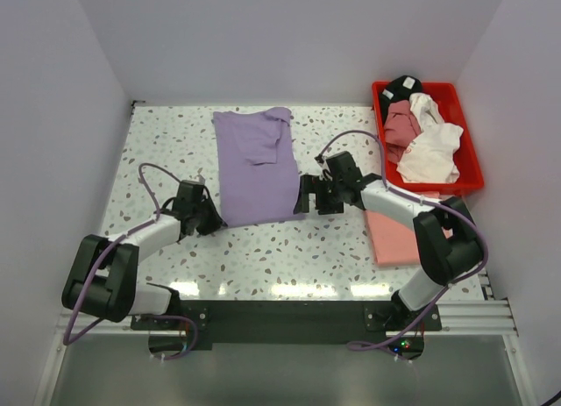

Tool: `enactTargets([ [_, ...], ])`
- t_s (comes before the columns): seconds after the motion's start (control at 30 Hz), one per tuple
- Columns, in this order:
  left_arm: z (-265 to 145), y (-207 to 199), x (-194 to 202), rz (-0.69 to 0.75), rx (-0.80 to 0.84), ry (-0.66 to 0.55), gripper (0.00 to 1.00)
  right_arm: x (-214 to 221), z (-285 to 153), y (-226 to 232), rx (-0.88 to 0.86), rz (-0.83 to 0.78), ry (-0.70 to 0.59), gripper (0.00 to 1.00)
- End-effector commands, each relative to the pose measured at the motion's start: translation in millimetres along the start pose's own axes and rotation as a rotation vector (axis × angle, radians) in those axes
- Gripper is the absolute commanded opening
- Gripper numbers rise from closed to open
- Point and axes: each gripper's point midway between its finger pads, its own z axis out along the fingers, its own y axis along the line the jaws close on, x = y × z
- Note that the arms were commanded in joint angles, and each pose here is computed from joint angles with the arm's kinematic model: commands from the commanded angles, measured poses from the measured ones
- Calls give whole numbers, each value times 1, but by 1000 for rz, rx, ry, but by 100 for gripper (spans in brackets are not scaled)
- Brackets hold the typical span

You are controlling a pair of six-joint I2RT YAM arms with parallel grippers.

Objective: Fold and stack the t-shirts
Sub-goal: Fold the tshirt

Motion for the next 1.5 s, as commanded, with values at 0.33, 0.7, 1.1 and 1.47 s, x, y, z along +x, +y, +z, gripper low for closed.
enactTargets([
  [0.33, -6, -2, 5, 21, 29, -1, 0, -13, 24, 1, -6, 20, -16, 60],
  [0.7, -6, -1, 7, 13, 30, 0, 0, -8, 49, -1, 19, -15, 39, 39],
  [1.1, -18, 3, 13, 5, 24, -5, 0, 21, 32, -1, 22, -22, 91, 9],
  [1.47, -98, -12, 26, 6, 110, -78, 0, 91, -58, 37, -58, -141, 321, 0],
])
